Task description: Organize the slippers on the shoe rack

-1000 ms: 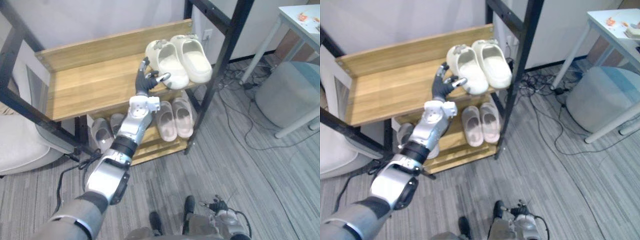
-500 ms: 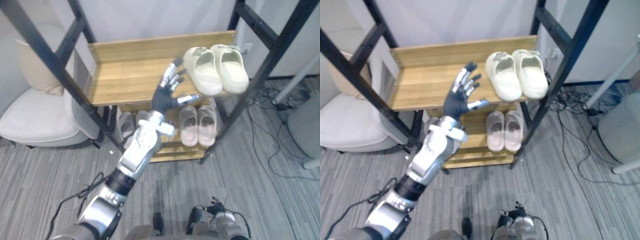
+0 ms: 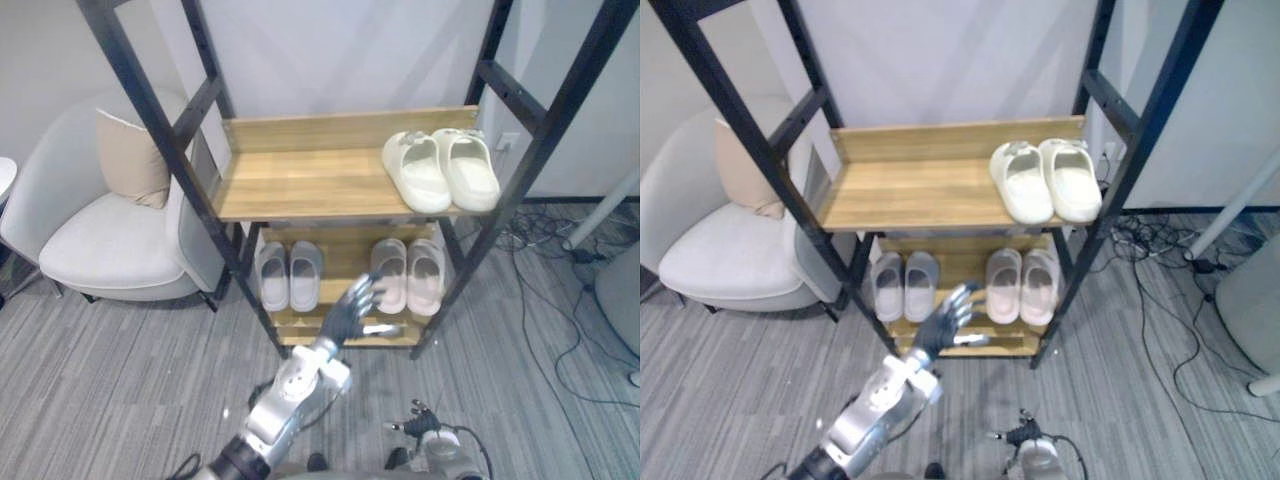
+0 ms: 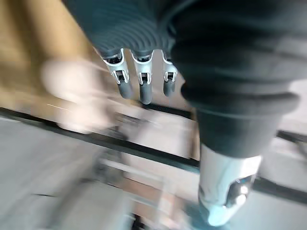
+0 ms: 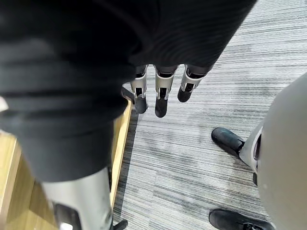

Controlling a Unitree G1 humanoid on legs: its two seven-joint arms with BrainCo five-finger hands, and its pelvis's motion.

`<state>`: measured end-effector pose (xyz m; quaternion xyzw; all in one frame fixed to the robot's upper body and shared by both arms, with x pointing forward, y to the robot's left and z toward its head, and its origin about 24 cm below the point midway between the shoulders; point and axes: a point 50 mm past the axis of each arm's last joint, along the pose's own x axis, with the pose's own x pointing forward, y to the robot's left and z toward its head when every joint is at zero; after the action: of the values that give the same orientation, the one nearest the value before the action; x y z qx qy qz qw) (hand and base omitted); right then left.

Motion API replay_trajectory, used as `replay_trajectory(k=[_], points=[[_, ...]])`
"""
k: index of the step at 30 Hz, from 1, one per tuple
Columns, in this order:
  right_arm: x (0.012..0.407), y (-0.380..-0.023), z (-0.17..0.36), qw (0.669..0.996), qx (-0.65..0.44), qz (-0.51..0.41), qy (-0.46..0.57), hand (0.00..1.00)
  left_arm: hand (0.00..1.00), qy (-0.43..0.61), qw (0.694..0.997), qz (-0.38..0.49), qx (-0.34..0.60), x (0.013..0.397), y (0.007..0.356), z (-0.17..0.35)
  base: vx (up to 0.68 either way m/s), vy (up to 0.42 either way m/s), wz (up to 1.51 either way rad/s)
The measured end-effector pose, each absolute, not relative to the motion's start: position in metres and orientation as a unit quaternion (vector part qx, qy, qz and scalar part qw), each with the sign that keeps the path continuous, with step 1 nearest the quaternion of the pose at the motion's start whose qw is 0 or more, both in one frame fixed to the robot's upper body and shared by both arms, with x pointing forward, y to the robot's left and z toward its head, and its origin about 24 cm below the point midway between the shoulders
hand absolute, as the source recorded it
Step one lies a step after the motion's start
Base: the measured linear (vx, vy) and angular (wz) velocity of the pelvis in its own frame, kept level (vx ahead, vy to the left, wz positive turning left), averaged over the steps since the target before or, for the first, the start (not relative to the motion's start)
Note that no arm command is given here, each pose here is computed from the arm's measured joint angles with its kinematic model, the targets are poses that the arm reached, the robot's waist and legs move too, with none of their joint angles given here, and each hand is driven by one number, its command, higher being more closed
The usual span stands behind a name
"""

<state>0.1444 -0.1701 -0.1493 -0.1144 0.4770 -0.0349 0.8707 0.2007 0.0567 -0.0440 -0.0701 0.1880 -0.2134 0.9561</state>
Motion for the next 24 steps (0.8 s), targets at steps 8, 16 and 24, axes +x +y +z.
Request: replay_trajectory(k=[8, 16, 24], points=[[0.135, -0.166, -0.152, 0.872, -0.105, -0.040, 0.476, 0.00, 0.00, 0.396, 0.917, -0.034, 0.031, 0.148, 0.142, -0.131, 0.02, 0.011, 0.04], [0.133, -0.167, -0.152, 0.872, -0.103, -0.045, 0.476, 0.00, 0.00, 0.452, 0.887, 0.071, 0.056, 0.119, 0.182, -0.147, 0.04, 0.040, 0.01], [0.131, -0.165, -0.153, 0.871, -0.105, -0.040, 0.478, 0.00, 0.00, 0.455, 0.883, 0.101, 0.048, 0.115, 0.187, -0.148, 0.10, 0.035, 0.08]])
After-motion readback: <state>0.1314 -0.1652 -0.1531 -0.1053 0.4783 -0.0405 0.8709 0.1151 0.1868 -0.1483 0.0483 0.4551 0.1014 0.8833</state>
